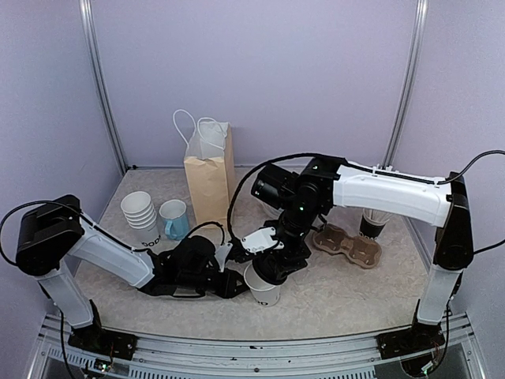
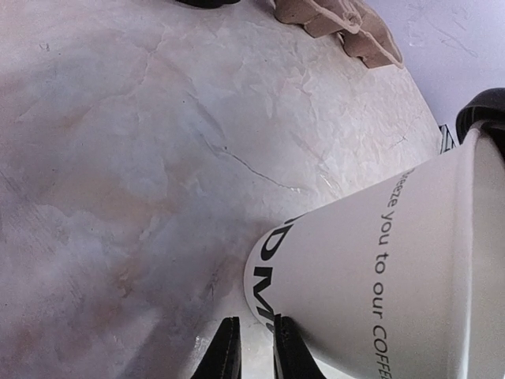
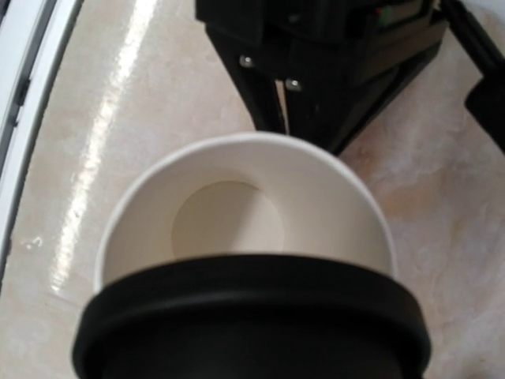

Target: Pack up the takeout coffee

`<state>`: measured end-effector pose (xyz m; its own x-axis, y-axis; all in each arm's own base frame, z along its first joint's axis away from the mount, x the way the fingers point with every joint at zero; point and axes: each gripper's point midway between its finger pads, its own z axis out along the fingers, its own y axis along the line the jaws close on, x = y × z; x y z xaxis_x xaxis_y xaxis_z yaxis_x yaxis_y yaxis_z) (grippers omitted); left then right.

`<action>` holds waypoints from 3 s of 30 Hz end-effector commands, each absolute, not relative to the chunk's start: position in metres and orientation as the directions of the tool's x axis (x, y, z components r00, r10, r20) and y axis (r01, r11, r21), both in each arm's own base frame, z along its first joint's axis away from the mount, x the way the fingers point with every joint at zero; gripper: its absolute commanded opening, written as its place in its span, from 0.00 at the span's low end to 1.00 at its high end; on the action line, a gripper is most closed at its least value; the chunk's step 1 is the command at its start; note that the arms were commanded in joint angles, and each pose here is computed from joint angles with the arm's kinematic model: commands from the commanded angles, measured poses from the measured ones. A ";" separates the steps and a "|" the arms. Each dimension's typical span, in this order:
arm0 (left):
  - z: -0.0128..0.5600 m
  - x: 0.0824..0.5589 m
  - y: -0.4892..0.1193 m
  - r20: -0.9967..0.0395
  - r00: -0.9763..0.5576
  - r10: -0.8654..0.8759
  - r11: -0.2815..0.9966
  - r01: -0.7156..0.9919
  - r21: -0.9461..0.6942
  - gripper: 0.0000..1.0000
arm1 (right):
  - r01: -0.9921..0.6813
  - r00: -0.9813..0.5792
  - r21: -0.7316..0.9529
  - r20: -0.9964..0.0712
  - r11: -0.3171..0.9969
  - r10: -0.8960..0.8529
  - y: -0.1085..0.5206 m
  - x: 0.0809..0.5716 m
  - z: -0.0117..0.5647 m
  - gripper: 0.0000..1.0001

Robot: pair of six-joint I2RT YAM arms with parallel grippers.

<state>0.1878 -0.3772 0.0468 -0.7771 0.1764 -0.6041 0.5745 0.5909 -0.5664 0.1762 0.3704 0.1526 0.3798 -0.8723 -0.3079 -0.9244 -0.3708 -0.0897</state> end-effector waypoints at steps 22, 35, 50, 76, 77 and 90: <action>0.048 0.168 -0.363 -0.572 -0.797 0.195 0.591 0.561 -0.580 0.16 | -0.847 0.528 -0.044 -0.177 -0.529 -0.831 0.345 0.160 0.157 0.68; 0.055 0.169 -0.376 -0.591 -0.786 0.183 0.539 0.583 -0.608 0.14 | -0.823 0.568 -0.059 -0.129 -0.565 -0.813 0.371 0.154 0.148 0.68; 0.055 0.174 -0.385 -0.600 -0.782 0.170 0.517 0.589 -0.621 0.14 | -0.822 0.569 -0.072 -0.108 -0.565 -0.815 0.385 0.154 0.135 0.70; 0.054 0.179 -0.341 -0.585 -0.794 0.166 0.640 0.538 -0.549 0.34 | -0.843 0.537 -0.117 -0.158 -0.524 -0.829 0.371 0.159 0.171 1.00; 0.052 0.179 -0.337 -0.582 -0.795 0.171 0.655 0.533 -0.535 0.35 | -0.852 0.523 -0.122 -0.165 -0.508 -0.837 0.369 0.165 0.173 1.00; 0.175 0.199 -0.336 -0.672 -0.736 -0.085 0.573 0.515 -0.637 0.46 | -0.990 -0.026 0.124 -0.617 -0.064 -0.787 0.351 0.210 0.187 0.76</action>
